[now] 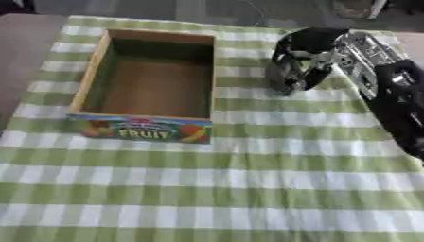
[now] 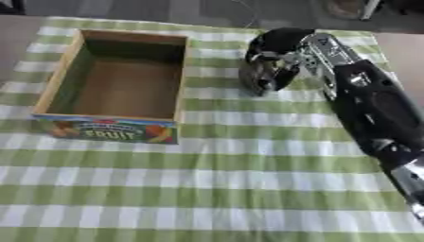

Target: Pick up objects on the table and place them in the box.

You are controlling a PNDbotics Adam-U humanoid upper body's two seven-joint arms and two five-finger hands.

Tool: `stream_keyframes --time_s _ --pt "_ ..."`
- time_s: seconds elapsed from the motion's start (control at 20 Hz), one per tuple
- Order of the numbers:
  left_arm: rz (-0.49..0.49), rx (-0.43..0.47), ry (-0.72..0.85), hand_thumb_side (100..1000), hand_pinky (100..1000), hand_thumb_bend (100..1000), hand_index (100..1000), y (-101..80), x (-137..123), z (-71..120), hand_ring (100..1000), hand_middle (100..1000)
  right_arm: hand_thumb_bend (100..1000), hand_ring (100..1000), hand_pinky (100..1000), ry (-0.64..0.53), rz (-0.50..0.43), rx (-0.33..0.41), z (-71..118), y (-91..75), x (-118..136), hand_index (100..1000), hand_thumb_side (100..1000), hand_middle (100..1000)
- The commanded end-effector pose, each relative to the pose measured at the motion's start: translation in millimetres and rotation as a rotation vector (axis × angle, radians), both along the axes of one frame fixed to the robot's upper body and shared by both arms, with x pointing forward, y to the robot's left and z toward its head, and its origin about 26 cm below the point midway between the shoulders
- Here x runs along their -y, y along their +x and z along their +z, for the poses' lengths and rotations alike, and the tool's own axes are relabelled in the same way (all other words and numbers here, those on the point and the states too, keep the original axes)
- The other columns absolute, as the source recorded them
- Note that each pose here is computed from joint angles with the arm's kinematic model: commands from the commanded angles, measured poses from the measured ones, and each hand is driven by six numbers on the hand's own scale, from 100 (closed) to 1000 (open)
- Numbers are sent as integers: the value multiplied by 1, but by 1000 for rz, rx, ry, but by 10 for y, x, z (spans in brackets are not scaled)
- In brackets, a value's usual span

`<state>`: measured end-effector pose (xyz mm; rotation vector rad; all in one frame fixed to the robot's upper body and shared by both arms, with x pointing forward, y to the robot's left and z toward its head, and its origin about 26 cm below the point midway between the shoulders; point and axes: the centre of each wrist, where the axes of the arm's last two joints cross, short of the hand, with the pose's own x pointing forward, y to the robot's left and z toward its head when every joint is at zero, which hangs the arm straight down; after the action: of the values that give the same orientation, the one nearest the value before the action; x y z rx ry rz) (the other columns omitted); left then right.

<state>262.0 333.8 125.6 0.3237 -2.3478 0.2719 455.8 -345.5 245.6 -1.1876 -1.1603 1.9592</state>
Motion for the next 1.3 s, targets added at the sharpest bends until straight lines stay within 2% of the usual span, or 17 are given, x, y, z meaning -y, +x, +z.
stream_keyframes --time_s 0.05,0.25,0.6,0.8,0.9,1.05,1.3 --pt "1 20 22 762 294 100 369 2 -7 67 337 620 201 879 865 -12 -11 14 70 -2 43 748 219 694" --pt "1 19 20 762 294 100 370 2 -7 63 337 620 104 859 851 19 -13 32 69 -2 43 702 170 628" --pt "1 17 21 765 295 100 371 1 -9 63 337 620 100 834 828 74 -18 62 92 -7 21 642 100 571" --pt "1 17 20 762 295 100 370 1 -8 65 337 620 100 818 809 105 -27 83 94 -10 5 579 101 534" --pt "0 17 20 762 296 100 370 1 -7 66 337 620 100 806 799 115 -33 96 91 -12 0 539 149 500" --pt "1 16 20 762 296 100 370 0 -10 65 337 620 100 801 794 132 -37 116 92 -14 -10 512 168 490" --pt "0 15 21 760 296 100 371 0 -13 66 337 619 100 800 794 149 -14 140 175 -39 -42 508 103 490"
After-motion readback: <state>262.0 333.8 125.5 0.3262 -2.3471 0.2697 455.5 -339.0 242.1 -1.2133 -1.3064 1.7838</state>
